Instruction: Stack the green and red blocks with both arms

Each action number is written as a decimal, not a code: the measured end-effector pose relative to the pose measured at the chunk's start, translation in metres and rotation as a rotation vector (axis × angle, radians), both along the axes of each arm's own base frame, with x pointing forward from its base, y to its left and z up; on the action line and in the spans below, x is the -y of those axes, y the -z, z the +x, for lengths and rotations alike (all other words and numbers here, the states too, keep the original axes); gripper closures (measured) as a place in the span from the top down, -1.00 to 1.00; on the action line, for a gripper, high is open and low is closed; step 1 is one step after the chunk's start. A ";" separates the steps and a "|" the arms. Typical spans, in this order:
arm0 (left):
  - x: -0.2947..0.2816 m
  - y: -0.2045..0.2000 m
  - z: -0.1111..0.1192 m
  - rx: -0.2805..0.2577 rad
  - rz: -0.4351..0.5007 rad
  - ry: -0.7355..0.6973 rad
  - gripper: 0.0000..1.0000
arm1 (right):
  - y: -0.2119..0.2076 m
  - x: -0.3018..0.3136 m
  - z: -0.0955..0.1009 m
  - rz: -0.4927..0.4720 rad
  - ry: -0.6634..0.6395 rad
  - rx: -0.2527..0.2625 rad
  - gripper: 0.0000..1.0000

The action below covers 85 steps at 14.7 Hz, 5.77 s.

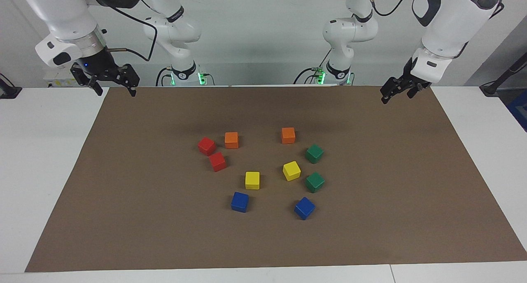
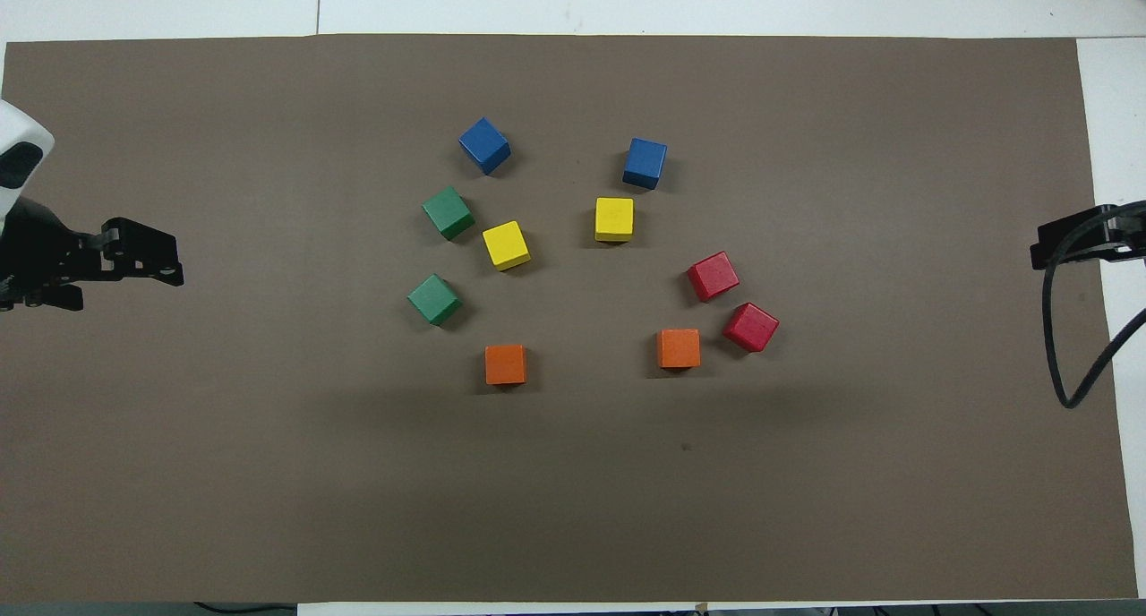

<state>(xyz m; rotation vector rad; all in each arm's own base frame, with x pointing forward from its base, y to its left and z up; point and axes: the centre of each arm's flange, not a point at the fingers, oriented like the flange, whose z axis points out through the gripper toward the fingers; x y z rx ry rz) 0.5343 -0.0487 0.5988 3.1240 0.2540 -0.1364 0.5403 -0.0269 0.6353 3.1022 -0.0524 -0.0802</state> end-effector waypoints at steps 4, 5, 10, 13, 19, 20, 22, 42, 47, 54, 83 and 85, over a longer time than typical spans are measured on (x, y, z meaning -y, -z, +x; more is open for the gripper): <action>0.000 0.000 0.000 -0.004 0.000 0.001 1.00 | 0.000 0.000 0.000 0.000 0.001 0.000 1.00; 0.001 0.000 -0.001 -0.004 0.000 0.002 1.00 | 0.000 0.000 0.000 0.000 0.001 0.000 1.00; 0.000 0.001 -0.001 -0.006 0.000 0.001 1.00 | 0.000 0.001 0.000 0.000 0.001 0.000 1.00; 0.000 0.001 -0.001 -0.006 0.000 0.001 1.00 | 0.000 0.001 0.000 0.000 0.002 0.000 1.00; 0.000 0.001 -0.001 -0.006 0.000 0.001 1.00 | 0.000 0.001 0.000 0.000 0.003 0.000 1.00; 0.000 0.001 -0.001 -0.006 0.000 0.002 1.00 | 0.000 0.000 0.000 0.000 0.000 0.000 1.00; 0.000 0.001 -0.001 -0.006 0.000 0.002 1.00 | 0.002 -0.006 0.002 -0.001 0.000 0.011 1.00; 0.002 0.001 -0.001 -0.007 0.001 0.006 1.00 | 0.155 -0.123 -0.002 -0.016 0.038 -0.050 1.00; 0.002 0.001 -0.001 -0.007 0.001 0.004 1.00 | 0.180 -0.146 -0.008 -0.008 0.050 -0.025 1.00; 0.014 0.001 -0.002 -0.009 0.002 0.028 1.00 | 0.197 -0.167 -0.011 -0.009 0.049 -0.035 1.00; 0.164 0.186 0.065 -0.008 0.004 -0.261 1.00 | 0.303 -0.188 -0.028 0.019 0.031 0.027 1.00; 0.176 0.205 0.065 -0.027 0.023 -0.254 1.00 | 0.308 -0.187 -0.028 0.018 0.031 0.022 1.00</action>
